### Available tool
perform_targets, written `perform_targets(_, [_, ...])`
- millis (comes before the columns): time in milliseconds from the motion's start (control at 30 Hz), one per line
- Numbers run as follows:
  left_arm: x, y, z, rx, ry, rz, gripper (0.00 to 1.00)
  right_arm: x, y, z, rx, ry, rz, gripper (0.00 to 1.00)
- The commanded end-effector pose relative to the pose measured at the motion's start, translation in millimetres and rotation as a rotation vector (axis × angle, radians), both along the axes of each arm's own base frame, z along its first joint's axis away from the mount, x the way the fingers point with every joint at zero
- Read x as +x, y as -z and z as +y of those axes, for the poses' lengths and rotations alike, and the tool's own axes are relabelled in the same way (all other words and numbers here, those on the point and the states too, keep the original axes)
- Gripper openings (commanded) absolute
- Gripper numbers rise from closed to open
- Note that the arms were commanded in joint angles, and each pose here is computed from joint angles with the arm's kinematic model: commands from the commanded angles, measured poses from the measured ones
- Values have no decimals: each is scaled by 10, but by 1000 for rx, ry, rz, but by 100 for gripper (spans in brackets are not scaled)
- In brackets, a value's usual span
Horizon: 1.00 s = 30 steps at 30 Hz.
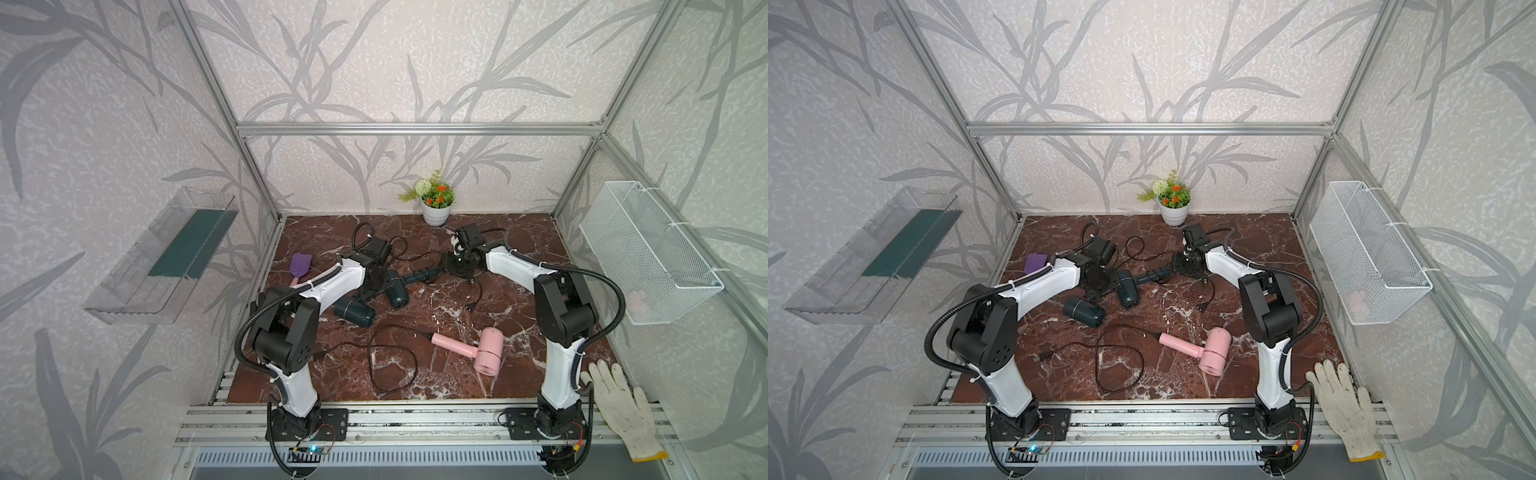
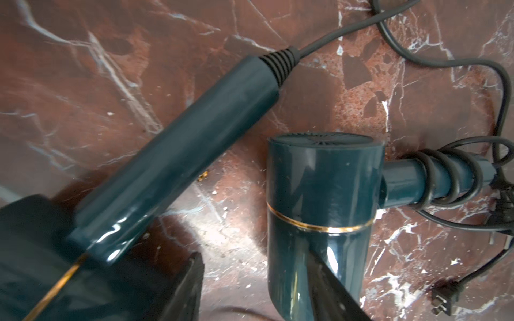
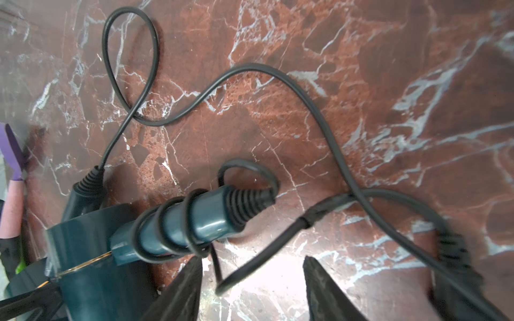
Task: Wrap the cord around the hair dryer
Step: Move the hair dryer to the center of the board.
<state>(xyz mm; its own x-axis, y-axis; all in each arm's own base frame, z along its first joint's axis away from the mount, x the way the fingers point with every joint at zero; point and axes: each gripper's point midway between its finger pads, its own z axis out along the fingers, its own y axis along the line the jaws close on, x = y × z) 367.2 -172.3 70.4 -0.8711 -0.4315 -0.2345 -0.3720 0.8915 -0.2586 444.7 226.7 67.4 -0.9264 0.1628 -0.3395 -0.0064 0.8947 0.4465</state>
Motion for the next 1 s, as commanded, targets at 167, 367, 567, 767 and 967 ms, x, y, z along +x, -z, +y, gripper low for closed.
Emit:
perform_targets(167, [66, -74, -151, -42, 14, -24, 60, -5, 138, -4, 15, 25, 39, 58])
perform_targets(367, [48, -321, -177, -53, 15, -76, 61, 50, 149, -20, 22, 39, 41, 50])
perform_targets(567, [166, -242, -370, -52, 49, -58, 66, 108, 154, -2, 19, 38, 43, 48])
perform_targets(767, [260, -60, -393, 14, 78, -14, 74, 112, 220, 22, 10, 28, 51, 29])
perform_targets(967, [281, 162, -422, 57, 135, 50, 72, 107, 120, 77, -65, -33, 13, 11])
